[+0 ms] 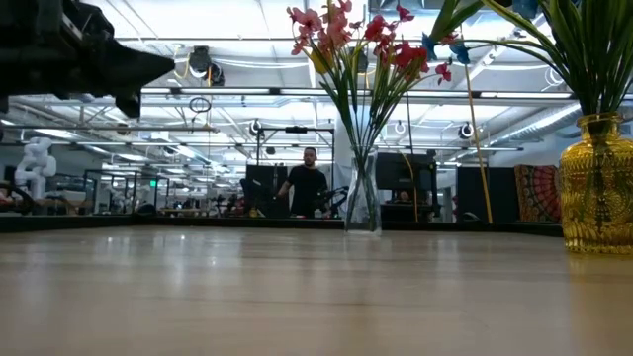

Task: Sort flowers into vase by color
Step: Return to Home Position

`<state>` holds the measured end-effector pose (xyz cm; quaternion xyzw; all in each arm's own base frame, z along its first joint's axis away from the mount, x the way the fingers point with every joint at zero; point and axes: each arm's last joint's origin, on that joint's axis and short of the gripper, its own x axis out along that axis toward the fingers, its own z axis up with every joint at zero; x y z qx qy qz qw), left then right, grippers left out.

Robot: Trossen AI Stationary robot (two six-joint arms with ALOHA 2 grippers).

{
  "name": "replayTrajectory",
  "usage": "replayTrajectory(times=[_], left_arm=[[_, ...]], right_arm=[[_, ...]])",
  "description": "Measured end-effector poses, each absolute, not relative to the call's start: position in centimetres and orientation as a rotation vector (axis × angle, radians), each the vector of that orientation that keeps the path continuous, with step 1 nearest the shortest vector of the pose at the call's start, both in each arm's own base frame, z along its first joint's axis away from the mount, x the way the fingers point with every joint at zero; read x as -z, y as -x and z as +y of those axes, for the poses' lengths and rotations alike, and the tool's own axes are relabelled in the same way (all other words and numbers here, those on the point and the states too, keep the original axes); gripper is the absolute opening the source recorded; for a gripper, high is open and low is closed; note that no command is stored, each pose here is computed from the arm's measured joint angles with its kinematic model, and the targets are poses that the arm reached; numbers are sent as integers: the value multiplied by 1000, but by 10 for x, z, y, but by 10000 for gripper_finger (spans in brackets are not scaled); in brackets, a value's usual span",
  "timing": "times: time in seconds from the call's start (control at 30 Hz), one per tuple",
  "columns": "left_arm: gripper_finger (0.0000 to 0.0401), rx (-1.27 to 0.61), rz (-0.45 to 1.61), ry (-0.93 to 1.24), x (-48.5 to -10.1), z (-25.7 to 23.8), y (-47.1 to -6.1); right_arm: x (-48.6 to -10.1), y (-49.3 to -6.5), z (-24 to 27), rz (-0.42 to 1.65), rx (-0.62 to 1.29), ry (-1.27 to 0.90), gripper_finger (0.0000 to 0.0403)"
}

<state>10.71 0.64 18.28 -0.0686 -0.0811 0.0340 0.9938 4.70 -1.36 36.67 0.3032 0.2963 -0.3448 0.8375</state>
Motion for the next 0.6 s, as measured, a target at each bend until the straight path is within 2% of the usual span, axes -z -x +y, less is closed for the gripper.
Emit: replayTrajectory(times=[0.17,0.33,0.6], left_arm=[[4,-39,-150,183,-181,5,-104],[7,-28,-129,223,-179,5,-104],[8,-29,-126,224,-179,5,-104]], right_arm=[[-359,-47,-14,661,782,-659,0],[-328,-63,-16,704,792,-592,0],[-275,-99,-22,489,732,-447,0]])
